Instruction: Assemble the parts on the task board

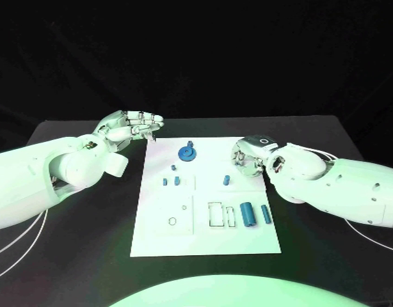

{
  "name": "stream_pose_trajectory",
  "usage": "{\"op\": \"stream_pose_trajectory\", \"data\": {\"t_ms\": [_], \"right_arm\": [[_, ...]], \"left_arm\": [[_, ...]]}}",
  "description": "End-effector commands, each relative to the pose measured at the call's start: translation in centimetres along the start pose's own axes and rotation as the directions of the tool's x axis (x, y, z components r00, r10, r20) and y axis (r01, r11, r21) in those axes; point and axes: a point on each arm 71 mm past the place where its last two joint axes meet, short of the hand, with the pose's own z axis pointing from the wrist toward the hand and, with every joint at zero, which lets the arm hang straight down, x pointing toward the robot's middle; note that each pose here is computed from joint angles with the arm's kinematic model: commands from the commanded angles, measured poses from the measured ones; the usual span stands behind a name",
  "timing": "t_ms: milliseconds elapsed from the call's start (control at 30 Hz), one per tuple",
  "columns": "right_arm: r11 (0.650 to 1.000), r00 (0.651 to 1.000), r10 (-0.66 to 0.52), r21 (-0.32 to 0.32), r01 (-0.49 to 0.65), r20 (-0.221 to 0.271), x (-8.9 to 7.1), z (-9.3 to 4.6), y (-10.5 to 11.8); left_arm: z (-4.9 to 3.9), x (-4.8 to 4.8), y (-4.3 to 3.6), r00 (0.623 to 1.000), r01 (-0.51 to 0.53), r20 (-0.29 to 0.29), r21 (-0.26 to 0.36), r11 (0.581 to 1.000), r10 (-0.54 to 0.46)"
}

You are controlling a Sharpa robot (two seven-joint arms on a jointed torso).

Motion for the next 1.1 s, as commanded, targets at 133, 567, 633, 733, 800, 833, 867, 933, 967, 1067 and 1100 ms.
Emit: {"op": "stream_pose_trajectory", "data": {"t_ms": [133, 567, 633, 733, 800, 833, 867, 933, 967, 1067, 1100], "right_arm": [[0.999, 1.000, 0.015, -0.029, -0.015, -0.002, 0.0, -0.5, 0.6], [0.997, 0.998, 0.050, -0.053, -0.048, 0.033, -2.1, -1.6, 1.3], [0.997, 0.998, 0.054, -0.061, -0.052, 0.039, -2.4, -1.8, 1.6], [0.996, 0.997, 0.059, -0.071, -0.055, 0.047, -2.7, -1.9, 1.9], [0.995, 0.996, 0.065, -0.079, -0.061, 0.053, -2.9, -2.0, 2.2], [0.994, 0.996, 0.069, -0.085, -0.065, 0.056, -3.0, -2.0, 2.4], [0.994, 0.996, 0.072, -0.090, -0.067, 0.057, -3.0, -2.1, 2.5], [0.991, 0.995, 0.082, -0.107, -0.076, 0.060, -3.2, -2.2, 3.2], [0.990, 0.994, 0.088, -0.120, -0.081, 0.061, -3.2, -2.2, 3.6], [0.980, 0.992, 0.110, -0.171, -0.099, 0.059, -3.3, -2.3, 5.5], [0.977, 0.992, 0.116, -0.187, -0.104, 0.057, -3.3, -2.3, 6.2]], "left_arm": [[0.08, 0.00, -0.14, 1.000, -0.003, -0.001, 0.010, 1.000, 0.003], [0.22, -0.24, -0.08, 1.000, -0.005, 0.008, 0.010, 1.000, 0.005], [0.26, -0.24, -0.07, 1.000, -0.005, 0.008, 0.010, 1.000, 0.005], [0.30, -0.22, -0.06, 1.000, -0.005, 0.008, 0.009, 1.000, 0.005], [0.32, -0.20, -0.06, 1.000, -0.005, 0.007, 0.010, 1.000, 0.005], [0.32, -0.20, -0.06, 1.000, -0.005, 0.007, 0.010, 1.000, 0.005], [0.32, -0.20, -0.06, 1.000, -0.005, 0.007, 0.010, 1.000, 0.005], [0.33, -0.21, -0.06, 1.000, -0.005, 0.008, 0.010, 1.000, 0.005], [0.34, -0.20, -0.05, 1.000, -0.005, 0.008, 0.010, 1.000, 0.005], [0.41, -0.09, -0.05, 1.000, -0.004, 0.006, 0.012, 1.000, 0.004], [0.45, -0.03, -0.05, 1.000, -0.003, 0.005, 0.012, 1.000, 0.003]]}}
